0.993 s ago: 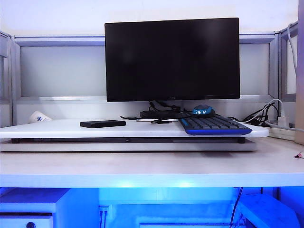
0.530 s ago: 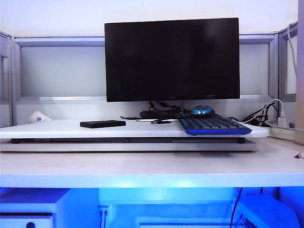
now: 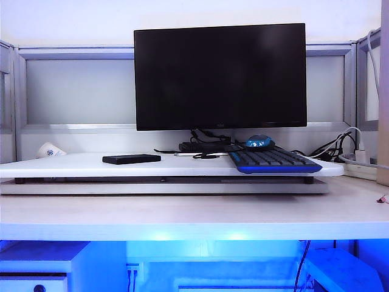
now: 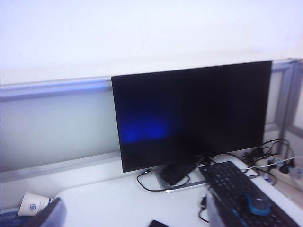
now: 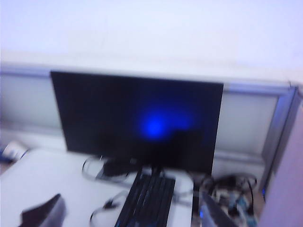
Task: Unplug the data cable of the portable hard drive.
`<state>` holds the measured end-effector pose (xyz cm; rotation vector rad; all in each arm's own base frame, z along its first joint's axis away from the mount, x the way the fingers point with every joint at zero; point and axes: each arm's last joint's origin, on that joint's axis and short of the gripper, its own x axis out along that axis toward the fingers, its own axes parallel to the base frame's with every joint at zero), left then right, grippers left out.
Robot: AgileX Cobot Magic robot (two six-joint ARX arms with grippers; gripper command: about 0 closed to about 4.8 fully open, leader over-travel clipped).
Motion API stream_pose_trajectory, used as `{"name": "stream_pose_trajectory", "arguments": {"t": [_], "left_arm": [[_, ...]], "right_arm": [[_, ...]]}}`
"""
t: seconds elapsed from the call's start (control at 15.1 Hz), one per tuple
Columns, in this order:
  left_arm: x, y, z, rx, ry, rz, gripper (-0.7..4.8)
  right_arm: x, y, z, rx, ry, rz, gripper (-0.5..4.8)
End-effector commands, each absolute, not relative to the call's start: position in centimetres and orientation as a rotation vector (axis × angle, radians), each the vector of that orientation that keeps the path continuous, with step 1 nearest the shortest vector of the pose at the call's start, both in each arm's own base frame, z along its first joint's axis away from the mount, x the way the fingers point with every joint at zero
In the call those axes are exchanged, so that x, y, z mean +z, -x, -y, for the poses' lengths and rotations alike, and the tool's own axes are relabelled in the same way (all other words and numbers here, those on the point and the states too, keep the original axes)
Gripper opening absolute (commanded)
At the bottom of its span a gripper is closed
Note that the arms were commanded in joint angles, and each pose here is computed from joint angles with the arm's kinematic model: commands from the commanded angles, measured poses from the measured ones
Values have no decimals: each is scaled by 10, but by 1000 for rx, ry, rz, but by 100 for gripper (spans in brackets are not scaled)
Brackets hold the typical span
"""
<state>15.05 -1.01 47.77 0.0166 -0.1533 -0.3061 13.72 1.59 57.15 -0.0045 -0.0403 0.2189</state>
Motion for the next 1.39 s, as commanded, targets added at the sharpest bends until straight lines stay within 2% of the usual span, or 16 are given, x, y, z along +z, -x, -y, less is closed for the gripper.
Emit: {"name": "stream_pose_trajectory", "arguments": {"t": [0.07, 0.2, 0.33, 0.66, 0.79, 0.86, 0.99, 1.06, 1.13, 1.19, 1.39], "left_arm": [[480, -112, 10, -308, -7, 149, 395], [479, -86, 9, -299, -10, 155, 395], [477, -65, 9, -299, -12, 155, 395], [449, -10, 8, -298, 8, 11, 394], [427, 17, 8, -294, 14, 32, 388], [413, 29, 8, -290, 12, 56, 347], [379, 52, 7, -276, 25, 100, 334], [369, 56, 7, -276, 28, 107, 334], [340, 53, 7, -273, 44, 4, 335], [332, 46, 7, -275, 55, -80, 335], [307, 23, 7, -254, 65, -169, 335]], "right_arm": [[558, -99, -13, 221, 0, 36, 359], [544, -73, -10, 220, -16, 48, 332], [528, -50, -8, 218, -32, 55, 332], [478, -2, -4, 219, -57, 53, 332], [458, 9, -3, 220, -59, 42, 332], [450, 13, -3, 222, -59, 42, 332], [435, 18, -2, 226, -67, 35, 332], [431, 17, -2, 226, -79, 28, 332], [415, 7, -3, 231, -83, -27, 333], [406, 3, -5, 262, -95, -57, 333], [367, -18, -8, 308, -199, -114, 332]]}}
